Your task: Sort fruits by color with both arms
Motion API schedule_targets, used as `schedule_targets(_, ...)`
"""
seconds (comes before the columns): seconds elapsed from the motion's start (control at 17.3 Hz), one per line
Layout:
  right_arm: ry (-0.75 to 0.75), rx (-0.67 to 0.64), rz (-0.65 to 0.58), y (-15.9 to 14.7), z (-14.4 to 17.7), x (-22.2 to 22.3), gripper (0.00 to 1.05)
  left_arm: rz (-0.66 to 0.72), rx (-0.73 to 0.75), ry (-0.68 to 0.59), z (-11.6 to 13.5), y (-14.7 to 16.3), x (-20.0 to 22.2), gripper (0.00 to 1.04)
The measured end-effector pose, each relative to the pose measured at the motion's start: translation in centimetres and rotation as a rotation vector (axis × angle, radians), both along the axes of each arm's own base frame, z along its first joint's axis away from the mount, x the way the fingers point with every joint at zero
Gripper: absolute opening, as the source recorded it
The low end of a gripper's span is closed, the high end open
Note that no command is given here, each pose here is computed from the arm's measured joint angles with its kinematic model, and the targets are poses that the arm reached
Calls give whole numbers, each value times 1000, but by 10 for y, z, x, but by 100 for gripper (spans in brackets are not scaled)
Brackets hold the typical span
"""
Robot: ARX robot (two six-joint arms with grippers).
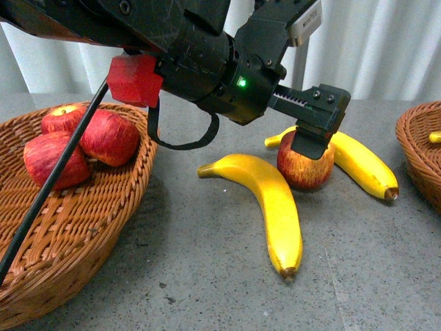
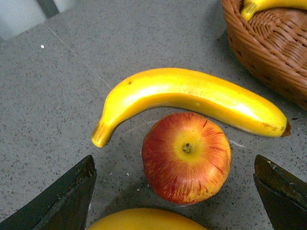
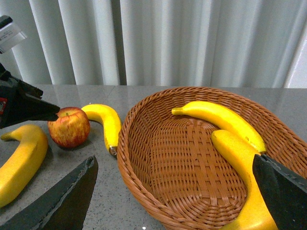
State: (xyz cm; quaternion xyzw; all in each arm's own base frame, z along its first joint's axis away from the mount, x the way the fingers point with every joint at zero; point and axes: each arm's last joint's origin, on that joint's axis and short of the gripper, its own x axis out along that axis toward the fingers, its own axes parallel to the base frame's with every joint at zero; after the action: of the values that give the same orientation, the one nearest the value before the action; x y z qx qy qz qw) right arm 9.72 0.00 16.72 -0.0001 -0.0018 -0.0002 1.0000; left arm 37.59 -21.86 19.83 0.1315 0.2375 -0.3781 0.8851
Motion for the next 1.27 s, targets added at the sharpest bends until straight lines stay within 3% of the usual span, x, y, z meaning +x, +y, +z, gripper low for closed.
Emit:
schedule_targets(1.04, 0, 0, 0, 0, 0, 0, 98, -95, 52, 56, -48, -23, 21, 98)
schedule_targets(1.27, 0, 0, 0, 0, 0, 0, 98, -111, 39, 34, -47, -24, 22, 72)
